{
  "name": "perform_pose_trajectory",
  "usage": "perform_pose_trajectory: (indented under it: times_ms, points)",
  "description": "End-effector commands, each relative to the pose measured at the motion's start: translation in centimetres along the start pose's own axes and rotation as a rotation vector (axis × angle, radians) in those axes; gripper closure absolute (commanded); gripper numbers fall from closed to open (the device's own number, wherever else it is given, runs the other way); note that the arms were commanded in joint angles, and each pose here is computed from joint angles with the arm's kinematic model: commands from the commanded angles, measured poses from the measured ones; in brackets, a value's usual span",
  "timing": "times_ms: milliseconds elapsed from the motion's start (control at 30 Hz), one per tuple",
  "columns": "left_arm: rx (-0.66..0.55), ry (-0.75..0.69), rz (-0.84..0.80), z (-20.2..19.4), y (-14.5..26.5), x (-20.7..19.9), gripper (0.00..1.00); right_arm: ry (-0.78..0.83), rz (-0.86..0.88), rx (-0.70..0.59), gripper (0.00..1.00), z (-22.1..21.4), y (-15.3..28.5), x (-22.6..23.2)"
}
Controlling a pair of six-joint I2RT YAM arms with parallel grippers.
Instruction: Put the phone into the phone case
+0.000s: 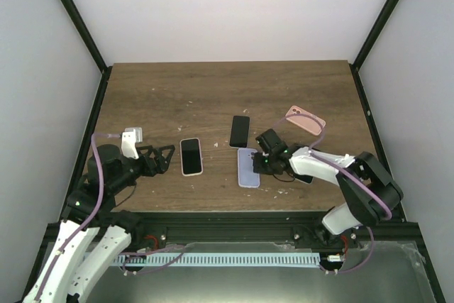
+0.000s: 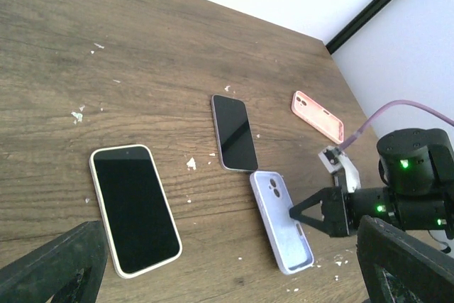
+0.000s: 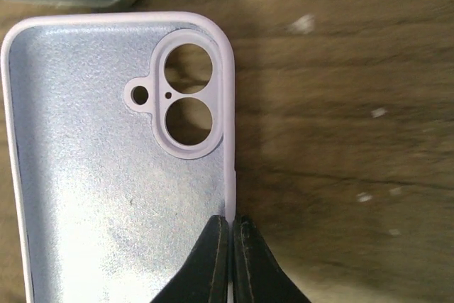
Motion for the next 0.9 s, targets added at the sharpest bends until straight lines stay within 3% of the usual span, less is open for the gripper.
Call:
perform_pose_trajectory:
  times_ms: [0, 300, 567, 700, 867]
  points:
    - [-0.004, -0.001, -0.011, 0.0, -0.1, -0.1, 0.03, 0.132, 0.060, 0.027, 0.99, -0.9, 0.4, 2.6]
    - [-0.006, -0.001, -0.010, 0.0, -0.1, -0.1, 0.03, 0.214, 0.004, 0.053, 0.97, -1.8, -0.6, 3.6]
    - [-0.007, 0.000, -0.009, 0.0, -0.1, -0.1, 0.03, 0.208, -0.013, 0.033, 0.88, -1.2, -0.4, 4.1]
    - [-0.010, 0.000, -0.010, 0.0, 0.0, -0.1, 0.03, 0.182, -0.010, -0.013, 0.78, -0.1, 0.4, 4.8]
    - [-0.012, 0.000, -0.011, 0.0, 0.1, -0.1, 0.03, 0.157, 0.008, -0.122, 0.51, 2.5, 1.7, 6.7]
Point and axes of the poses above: each gripper's point midway between its finger pads, its own y axis back along the fingers, its own x axis along the line the jaws close on, z = x × y, the point moved 2 cm from there along y, back along the fingers, and after that the axes turned 8 degrees about -y, right-handed, at the moved point
